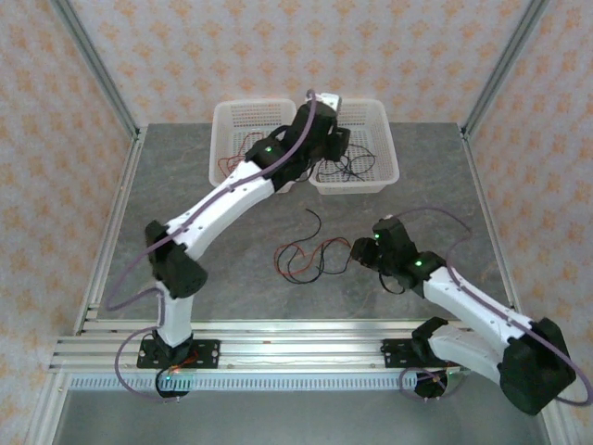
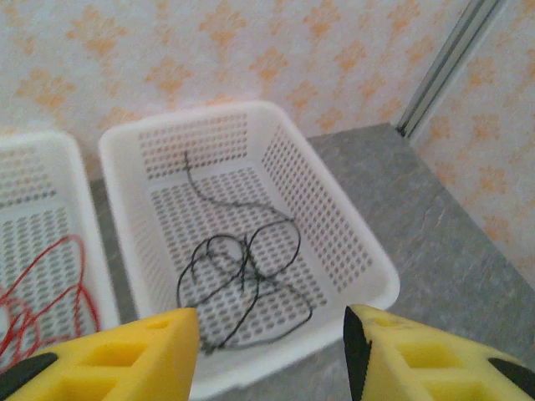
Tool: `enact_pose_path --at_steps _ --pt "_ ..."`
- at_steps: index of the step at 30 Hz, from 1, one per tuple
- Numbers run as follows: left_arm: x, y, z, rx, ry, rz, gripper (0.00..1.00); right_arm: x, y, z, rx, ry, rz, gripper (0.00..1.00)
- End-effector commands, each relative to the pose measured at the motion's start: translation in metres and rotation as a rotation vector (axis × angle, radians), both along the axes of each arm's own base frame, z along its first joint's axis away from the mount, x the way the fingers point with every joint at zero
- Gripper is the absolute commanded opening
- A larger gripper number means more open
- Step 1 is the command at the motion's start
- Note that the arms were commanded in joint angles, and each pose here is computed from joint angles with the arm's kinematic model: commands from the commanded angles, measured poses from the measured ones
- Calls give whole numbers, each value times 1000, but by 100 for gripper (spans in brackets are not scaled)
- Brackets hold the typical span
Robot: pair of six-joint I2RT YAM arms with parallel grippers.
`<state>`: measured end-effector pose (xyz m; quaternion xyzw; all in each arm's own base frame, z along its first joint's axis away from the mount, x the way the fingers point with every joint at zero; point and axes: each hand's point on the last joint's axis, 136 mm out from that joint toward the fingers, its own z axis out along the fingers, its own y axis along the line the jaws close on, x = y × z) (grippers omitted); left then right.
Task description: Untangle the cables
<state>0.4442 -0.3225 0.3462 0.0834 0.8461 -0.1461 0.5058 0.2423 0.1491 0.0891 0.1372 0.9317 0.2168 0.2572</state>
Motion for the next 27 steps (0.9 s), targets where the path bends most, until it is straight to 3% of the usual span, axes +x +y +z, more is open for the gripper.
enact_pose_path --at_steps 1,6,14,27 --pt "-14 17 -6 -50 -3 55 51 15 -5 -1 -126 -26 10 40" --pt "-45 47 -15 -83 16 87 51 28 -4 -14 -303 -11 147 36" --pt "-74 79 -30 -110 34 137 51 40 21 -30 -358 31 362 34" --pt "-88 95 -35 -126 36 164 51 64 18 -53 -478 85 360 31"
